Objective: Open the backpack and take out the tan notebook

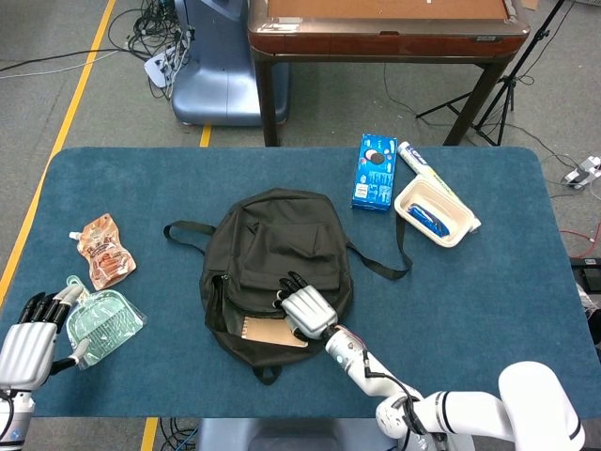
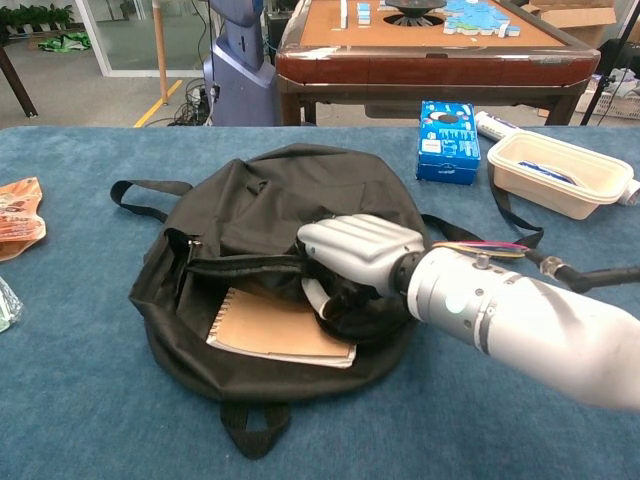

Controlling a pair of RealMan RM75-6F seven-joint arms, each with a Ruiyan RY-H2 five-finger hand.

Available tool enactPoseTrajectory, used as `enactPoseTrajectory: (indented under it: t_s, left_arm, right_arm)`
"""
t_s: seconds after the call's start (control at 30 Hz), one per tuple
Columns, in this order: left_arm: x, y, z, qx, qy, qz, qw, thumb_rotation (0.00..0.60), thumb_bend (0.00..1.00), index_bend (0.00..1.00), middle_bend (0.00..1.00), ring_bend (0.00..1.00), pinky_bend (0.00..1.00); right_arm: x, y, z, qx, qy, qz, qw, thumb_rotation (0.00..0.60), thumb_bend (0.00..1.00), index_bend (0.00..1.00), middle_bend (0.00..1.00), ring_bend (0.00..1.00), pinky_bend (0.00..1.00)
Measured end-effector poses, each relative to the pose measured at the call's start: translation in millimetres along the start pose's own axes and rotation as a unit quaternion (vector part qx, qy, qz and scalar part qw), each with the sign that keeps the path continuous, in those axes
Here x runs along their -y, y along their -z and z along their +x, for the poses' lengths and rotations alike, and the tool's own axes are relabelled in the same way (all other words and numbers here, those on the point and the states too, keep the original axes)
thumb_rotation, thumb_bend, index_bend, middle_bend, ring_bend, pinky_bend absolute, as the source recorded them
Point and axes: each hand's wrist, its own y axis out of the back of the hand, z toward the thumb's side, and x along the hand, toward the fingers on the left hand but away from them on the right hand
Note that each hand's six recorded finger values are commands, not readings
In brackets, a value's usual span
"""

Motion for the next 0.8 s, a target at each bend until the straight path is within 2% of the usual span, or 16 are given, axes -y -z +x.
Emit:
enactPoseTrajectory:
  t_s: [0.13,0.27,0.47,0.57,0.67,0.8]
  left_arm:
    - [-2,-3,10,0.013,0.003,-0.008,0.9999,0.6,0.25,0.14,0.14,0.14,0.07]
    - [-6,-12,23,0.041,0.0,-0.026,0.9988,0.6,0.25,0.18,0.15,0.19,0.09]
    - [-15,-42,47,0.112,-0.004,-0.081,0.9904,0.6,0.25,0.29,0.3,0.3,0.25]
    - [-19,-67,62,0.169,0.0,-0.098,0.9808,0.6,0.25,0.34,0.36,0.35,0.32]
    - [-20,-95,72,0.227,0.01,-0.11,0.9676,0.6,0.25,0.39,0.42,0.4,0.38]
    - [-13,-137,81,0.313,0.031,-0.123,0.9414,0.6,0.25,0.43,0.47,0.44,0.42]
  right_arm:
    - [-11,4,-1,0.003,0.018,-0.009,0.9998,0.6,0.88,0.68,0.48,0.22,0.11]
    - [-31,12,-5,0.009,0.039,-0.023,0.9989,0.6,0.88,0.69,0.49,0.23,0.12]
    - [-65,25,-14,0.027,0.068,-0.053,0.9959,0.6,0.88,0.7,0.49,0.23,0.12]
    - [-81,31,-19,0.035,0.08,-0.063,0.9942,0.6,0.88,0.7,0.49,0.23,0.12]
    - [-89,36,-23,0.043,0.082,-0.07,0.9932,0.6,0.88,0.7,0.49,0.23,0.12]
    - [-96,43,-28,0.054,0.075,-0.087,0.9919,0.6,0.88,0.69,0.49,0.23,0.12]
